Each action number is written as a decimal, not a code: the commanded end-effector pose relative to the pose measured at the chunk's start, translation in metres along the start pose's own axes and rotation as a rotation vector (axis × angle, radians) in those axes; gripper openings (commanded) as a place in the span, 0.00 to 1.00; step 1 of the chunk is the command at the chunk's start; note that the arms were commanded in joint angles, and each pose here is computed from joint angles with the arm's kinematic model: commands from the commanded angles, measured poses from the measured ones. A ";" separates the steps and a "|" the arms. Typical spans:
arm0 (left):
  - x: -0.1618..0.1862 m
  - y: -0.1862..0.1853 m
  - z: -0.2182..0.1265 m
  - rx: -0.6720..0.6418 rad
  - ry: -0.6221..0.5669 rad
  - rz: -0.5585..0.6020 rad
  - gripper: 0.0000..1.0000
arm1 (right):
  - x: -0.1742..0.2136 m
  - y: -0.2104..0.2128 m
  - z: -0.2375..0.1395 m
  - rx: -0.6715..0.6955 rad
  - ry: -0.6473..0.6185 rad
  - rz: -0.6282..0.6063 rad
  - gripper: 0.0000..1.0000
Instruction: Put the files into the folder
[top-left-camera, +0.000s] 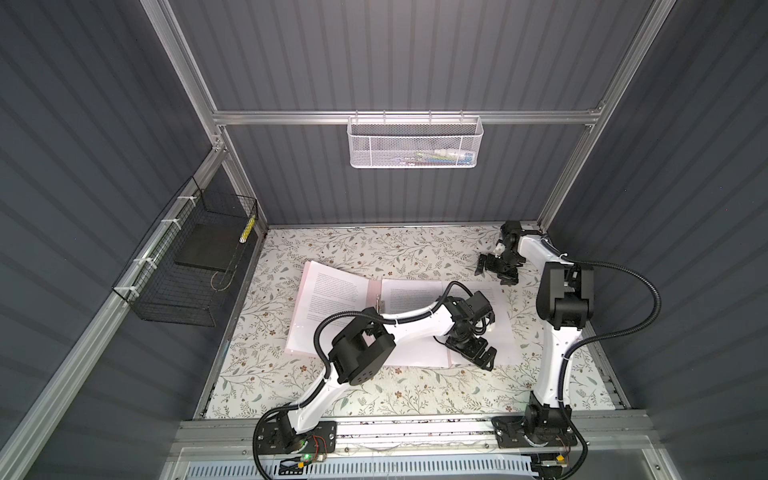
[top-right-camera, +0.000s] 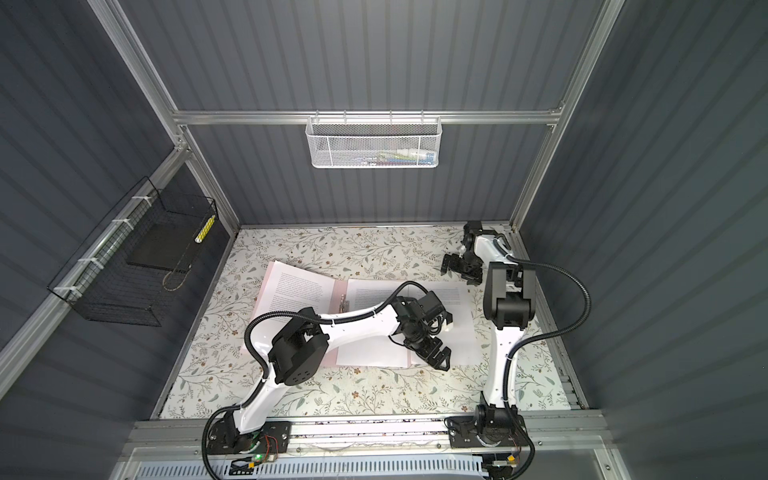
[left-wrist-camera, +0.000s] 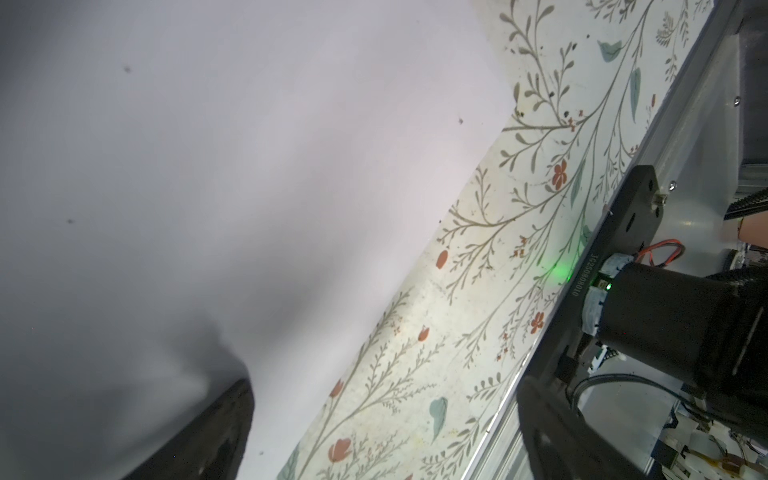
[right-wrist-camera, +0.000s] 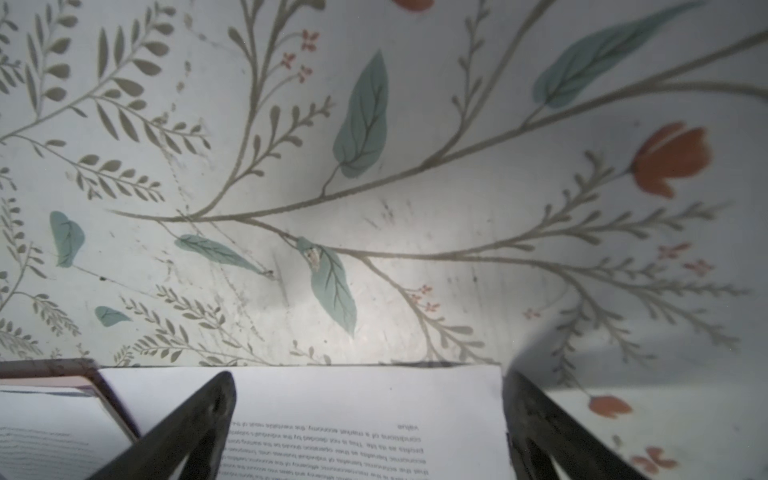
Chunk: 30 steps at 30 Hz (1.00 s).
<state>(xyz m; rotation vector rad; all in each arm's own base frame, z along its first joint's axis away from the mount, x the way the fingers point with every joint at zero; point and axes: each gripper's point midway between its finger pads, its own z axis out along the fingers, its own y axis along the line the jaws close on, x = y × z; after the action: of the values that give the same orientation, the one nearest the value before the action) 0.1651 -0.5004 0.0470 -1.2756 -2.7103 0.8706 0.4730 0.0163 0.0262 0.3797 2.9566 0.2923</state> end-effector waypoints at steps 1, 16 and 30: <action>0.032 0.035 0.009 -0.088 0.113 -0.064 1.00 | 0.015 -0.007 0.007 0.027 0.073 -0.008 0.99; 0.022 0.035 0.007 -0.062 0.092 -0.056 1.00 | 0.065 0.019 0.003 -0.113 0.171 -0.019 0.99; 0.020 0.041 0.018 -0.042 0.094 -0.077 1.00 | 0.103 0.036 -0.056 -0.476 0.029 0.172 0.99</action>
<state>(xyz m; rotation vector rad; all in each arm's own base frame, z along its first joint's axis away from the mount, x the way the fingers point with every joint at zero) 0.1753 -0.4955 0.0477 -1.2447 -2.7099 0.8856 0.3660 0.0619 0.0479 0.5121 2.9092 0.8334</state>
